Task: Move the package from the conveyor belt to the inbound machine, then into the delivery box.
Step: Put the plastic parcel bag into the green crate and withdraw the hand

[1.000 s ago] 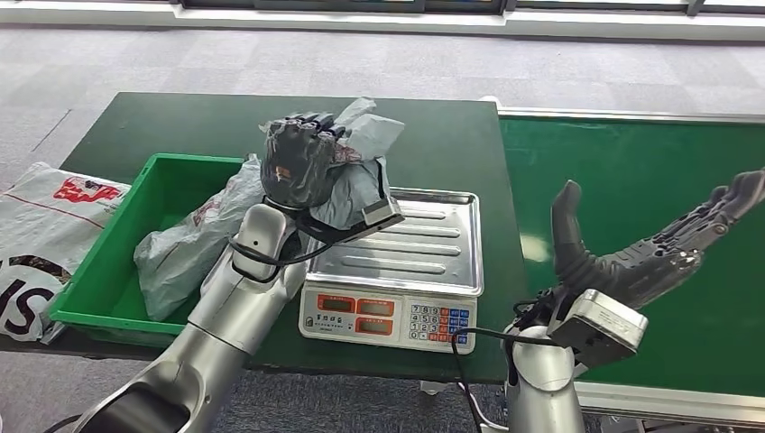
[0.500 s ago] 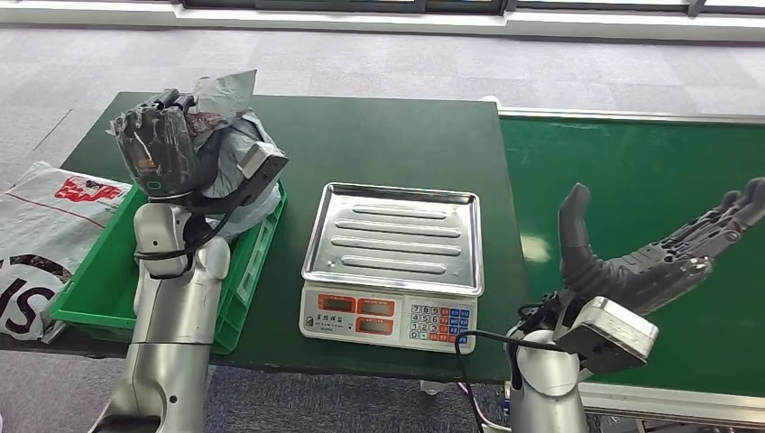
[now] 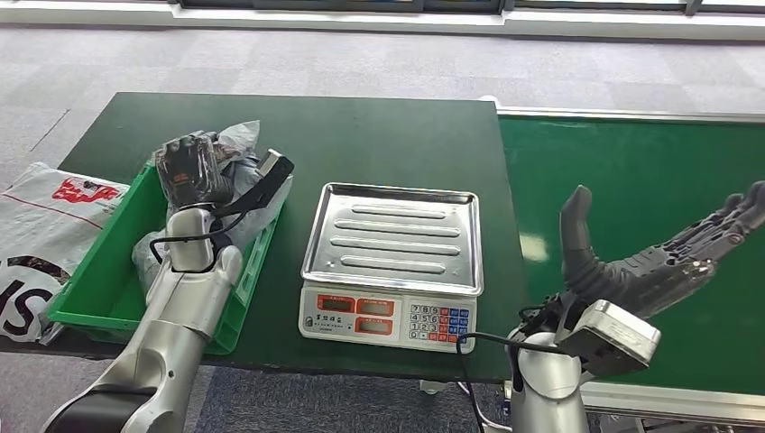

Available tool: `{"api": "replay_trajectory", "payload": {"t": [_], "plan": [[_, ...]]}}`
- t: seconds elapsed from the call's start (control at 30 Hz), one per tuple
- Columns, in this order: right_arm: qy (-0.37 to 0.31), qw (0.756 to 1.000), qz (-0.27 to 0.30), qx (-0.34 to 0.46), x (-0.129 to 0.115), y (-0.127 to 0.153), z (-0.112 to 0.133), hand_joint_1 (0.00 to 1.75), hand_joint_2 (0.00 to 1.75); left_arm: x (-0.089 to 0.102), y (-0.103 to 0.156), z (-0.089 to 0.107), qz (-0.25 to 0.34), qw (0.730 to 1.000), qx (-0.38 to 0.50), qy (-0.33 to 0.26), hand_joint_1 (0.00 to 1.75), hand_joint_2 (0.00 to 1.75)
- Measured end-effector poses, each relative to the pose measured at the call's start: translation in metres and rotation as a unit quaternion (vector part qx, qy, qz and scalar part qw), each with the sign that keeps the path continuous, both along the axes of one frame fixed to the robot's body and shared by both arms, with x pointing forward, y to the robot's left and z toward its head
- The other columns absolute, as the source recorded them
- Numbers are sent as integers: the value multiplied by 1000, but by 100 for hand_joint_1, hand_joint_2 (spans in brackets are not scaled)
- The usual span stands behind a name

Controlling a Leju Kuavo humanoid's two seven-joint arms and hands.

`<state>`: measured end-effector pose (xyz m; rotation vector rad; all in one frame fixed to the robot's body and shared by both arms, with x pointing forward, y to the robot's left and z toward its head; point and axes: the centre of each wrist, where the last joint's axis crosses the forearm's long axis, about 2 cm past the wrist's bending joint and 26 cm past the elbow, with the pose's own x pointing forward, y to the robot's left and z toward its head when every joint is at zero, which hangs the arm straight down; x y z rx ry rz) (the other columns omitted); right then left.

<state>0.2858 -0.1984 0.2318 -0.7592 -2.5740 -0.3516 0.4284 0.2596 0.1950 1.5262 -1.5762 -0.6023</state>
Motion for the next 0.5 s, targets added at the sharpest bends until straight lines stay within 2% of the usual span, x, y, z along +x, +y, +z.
{"api": "replay_trajectory", "payload": {"t": [0.07, 0.13, 0.2, 0.27, 0.5], "plan": [[0, 1000, 0, 0, 0, 0, 0, 0, 175, 5, -6, -5, -11, 998, 11, 55, 89, 175], [0, 1000, 1, 1, 0, 0, 0, 0, 175, 9, -16, -14, -30, 987, 34, 152, 3, 175], [0, 1000, 1, 2, 0, 0, 0, 0, 175, 7, -27, -28, -50, 969, 58, 235, 0, 87], [1, 1000, 1, 2, 0, 0, 0, 0, 175, 2, -35, -41, -60, 959, 68, 270, 0, 0], [7, 1000, 3, 3, -2, 0, -3, 0, 175, -11, -39, -53, -36, 978, 37, 203, 0, 0]]}}
